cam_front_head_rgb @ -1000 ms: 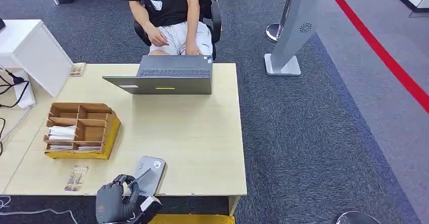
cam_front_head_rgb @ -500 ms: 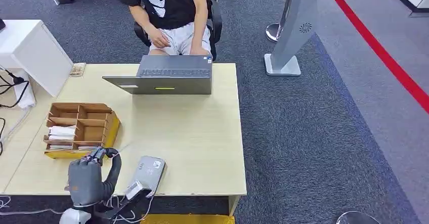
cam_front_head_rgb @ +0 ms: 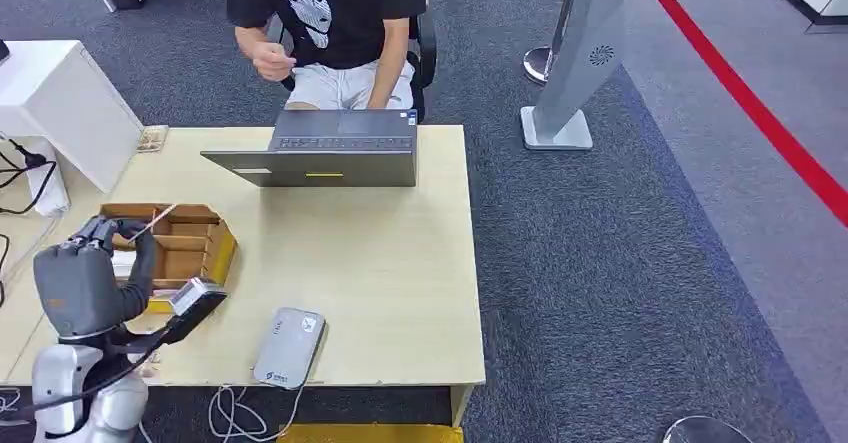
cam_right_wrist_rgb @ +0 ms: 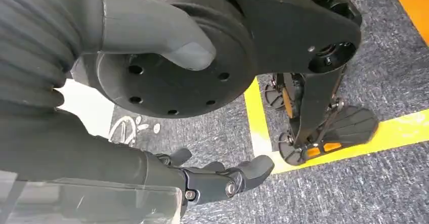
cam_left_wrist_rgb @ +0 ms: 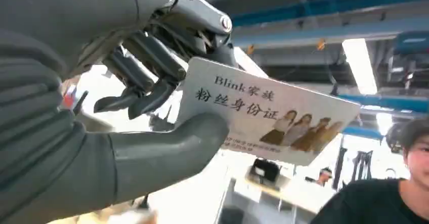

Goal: Pass the card to the sensor for recognition and then transmit it.

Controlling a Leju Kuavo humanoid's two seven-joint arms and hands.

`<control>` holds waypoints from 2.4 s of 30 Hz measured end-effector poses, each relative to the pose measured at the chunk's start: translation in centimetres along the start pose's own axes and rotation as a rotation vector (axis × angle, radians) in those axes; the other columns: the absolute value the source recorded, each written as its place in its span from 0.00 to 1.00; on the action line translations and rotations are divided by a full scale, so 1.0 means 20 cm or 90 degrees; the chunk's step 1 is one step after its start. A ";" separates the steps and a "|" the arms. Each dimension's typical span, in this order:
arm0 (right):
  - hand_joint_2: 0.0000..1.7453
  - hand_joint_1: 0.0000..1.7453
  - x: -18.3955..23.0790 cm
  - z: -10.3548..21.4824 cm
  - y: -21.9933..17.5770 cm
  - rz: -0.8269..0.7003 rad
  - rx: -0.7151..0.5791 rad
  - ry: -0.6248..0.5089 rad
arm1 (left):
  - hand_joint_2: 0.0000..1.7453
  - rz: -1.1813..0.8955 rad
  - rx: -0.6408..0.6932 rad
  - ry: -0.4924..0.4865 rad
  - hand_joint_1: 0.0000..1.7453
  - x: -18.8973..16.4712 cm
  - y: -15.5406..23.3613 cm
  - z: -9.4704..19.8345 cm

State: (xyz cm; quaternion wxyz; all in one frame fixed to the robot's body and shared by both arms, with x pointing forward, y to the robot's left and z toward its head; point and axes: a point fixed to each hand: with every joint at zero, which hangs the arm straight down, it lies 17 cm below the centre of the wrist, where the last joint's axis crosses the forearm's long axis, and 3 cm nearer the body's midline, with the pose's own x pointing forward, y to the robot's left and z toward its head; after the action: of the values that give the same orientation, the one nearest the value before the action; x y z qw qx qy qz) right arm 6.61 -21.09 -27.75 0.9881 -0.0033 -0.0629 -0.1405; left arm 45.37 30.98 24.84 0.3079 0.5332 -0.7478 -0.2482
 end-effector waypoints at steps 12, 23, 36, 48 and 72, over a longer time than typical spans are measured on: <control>1.00 0.00 0.00 0.00 -0.01 0.038 0.004 0.010 | 1.00 -0.170 -0.081 0.040 1.00 -0.49 -0.10 -0.35; 1.00 0.00 0.01 0.00 -0.01 0.044 0.003 0.008 | 1.00 -0.213 -0.093 0.067 0.00 -0.66 -0.09 -0.51; 1.00 0.00 0.01 0.00 -0.01 0.043 0.001 0.007 | 1.00 -0.168 -0.076 0.056 0.00 -0.64 -0.10 -0.38; 1.00 0.00 0.00 0.00 -0.03 0.005 -0.006 0.005 | 1.00 0.034 -0.141 0.024 0.00 -0.30 -0.16 -0.09; 1.00 0.00 -0.04 0.00 -0.03 -0.032 -0.008 0.010 | 1.00 0.154 -0.459 -0.089 0.00 0.16 -0.43 0.67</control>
State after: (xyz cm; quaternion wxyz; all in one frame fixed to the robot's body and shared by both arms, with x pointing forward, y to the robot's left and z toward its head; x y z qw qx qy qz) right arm 5.76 -21.51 -27.89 0.9847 -0.0068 -0.0541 -0.1655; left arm 40.54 25.87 10.21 0.4508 0.2805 -0.6894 -0.4927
